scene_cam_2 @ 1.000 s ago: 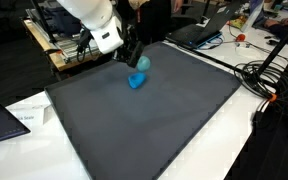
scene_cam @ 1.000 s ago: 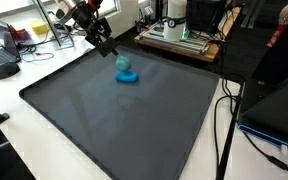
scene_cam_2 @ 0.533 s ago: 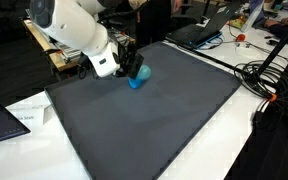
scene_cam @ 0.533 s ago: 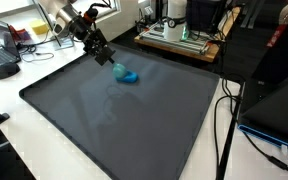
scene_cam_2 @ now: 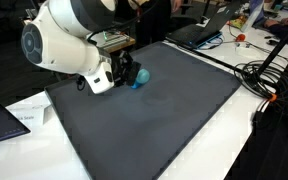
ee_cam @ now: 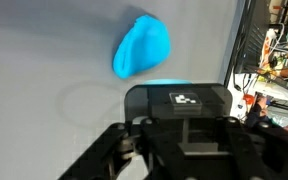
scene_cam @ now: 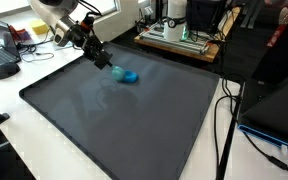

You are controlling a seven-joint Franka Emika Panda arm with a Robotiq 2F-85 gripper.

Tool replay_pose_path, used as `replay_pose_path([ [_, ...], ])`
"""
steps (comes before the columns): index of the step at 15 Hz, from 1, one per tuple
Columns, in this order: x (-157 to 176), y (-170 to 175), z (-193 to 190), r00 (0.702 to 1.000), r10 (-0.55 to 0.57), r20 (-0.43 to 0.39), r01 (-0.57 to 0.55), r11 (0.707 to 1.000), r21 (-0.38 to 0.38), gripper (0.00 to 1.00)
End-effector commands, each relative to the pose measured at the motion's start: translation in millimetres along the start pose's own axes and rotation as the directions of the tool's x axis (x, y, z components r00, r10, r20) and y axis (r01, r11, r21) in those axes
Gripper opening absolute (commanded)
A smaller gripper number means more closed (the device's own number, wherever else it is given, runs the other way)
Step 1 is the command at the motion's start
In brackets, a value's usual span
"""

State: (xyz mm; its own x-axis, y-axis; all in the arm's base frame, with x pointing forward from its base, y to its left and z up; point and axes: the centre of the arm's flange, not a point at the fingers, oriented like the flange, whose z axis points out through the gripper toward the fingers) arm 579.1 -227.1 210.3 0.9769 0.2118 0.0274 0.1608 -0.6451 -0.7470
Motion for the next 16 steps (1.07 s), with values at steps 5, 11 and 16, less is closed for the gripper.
replay_pose_path([
  [5, 1.0, 23.5, -6.3, 0.999, -0.023, -0.037, 0.028, 0.991, 0.13, 0.22],
  [11, -4.0, -27.3, -22.6, 1.0, -0.018, 0.011, 0.017, 1.0, 0.008, 0.22],
  [16, -9.5, -82.7, -25.9, 0.998, -0.025, 0.057, 0.033, 0.989, -0.141, 0.22],
])
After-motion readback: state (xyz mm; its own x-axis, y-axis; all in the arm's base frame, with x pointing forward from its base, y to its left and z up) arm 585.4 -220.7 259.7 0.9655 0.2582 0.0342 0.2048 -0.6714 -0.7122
